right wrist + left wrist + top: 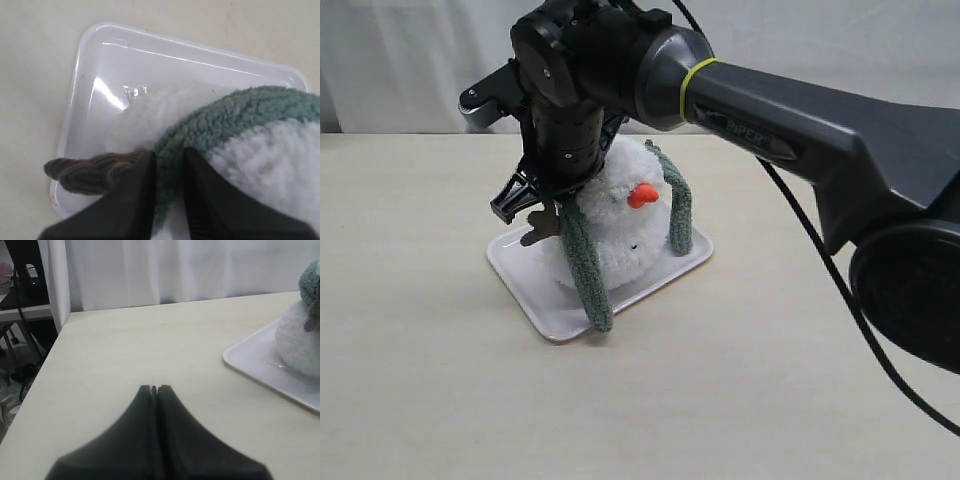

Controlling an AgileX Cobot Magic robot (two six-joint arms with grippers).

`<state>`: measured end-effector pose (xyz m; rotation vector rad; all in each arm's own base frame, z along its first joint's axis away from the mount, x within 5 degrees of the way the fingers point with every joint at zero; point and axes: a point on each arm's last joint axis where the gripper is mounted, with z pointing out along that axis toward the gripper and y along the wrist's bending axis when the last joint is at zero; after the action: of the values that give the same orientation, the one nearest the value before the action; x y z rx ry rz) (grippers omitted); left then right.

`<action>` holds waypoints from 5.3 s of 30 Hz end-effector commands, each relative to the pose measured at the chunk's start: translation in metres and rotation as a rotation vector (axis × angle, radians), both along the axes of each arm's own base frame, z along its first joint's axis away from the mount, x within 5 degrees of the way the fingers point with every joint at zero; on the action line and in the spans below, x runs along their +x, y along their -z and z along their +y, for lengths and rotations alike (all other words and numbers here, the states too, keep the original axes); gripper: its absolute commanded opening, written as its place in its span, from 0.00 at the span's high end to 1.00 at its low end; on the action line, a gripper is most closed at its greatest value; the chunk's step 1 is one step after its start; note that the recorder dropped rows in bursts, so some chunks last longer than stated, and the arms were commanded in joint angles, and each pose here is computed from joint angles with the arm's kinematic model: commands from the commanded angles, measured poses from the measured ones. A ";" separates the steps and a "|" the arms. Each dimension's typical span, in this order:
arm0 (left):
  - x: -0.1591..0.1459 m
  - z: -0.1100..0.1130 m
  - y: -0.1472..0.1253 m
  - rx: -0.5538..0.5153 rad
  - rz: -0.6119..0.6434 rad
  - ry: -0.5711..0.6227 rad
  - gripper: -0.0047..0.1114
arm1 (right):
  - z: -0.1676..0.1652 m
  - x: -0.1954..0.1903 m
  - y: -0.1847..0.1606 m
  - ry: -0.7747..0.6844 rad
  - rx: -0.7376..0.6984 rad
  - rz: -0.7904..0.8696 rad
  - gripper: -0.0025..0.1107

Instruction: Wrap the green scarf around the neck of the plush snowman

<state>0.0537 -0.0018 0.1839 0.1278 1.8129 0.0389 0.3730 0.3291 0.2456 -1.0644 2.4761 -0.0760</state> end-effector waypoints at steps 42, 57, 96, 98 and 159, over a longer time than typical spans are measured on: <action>0.000 0.000 0.000 -0.005 -0.012 0.003 0.96 | -0.060 0.038 -0.039 0.138 0.348 -0.027 0.94; 0.000 0.000 0.000 -0.005 -0.012 0.003 0.96 | -0.028 0.055 -0.020 0.174 0.280 -0.114 0.93; 0.000 0.000 0.000 -0.005 -0.009 0.003 0.96 | -0.077 0.033 -0.096 0.213 0.219 -0.080 0.93; 0.000 0.000 0.000 -0.005 -0.009 0.003 0.96 | -0.090 0.031 -0.097 0.235 0.202 -0.070 0.93; 0.000 0.000 0.000 -0.005 -0.011 0.003 0.96 | -0.208 0.052 0.106 0.086 0.415 -0.222 0.68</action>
<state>0.0537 -0.0018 0.1839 0.1278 1.8130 0.0389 0.4226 0.1207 0.1383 -0.7334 2.2119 0.2860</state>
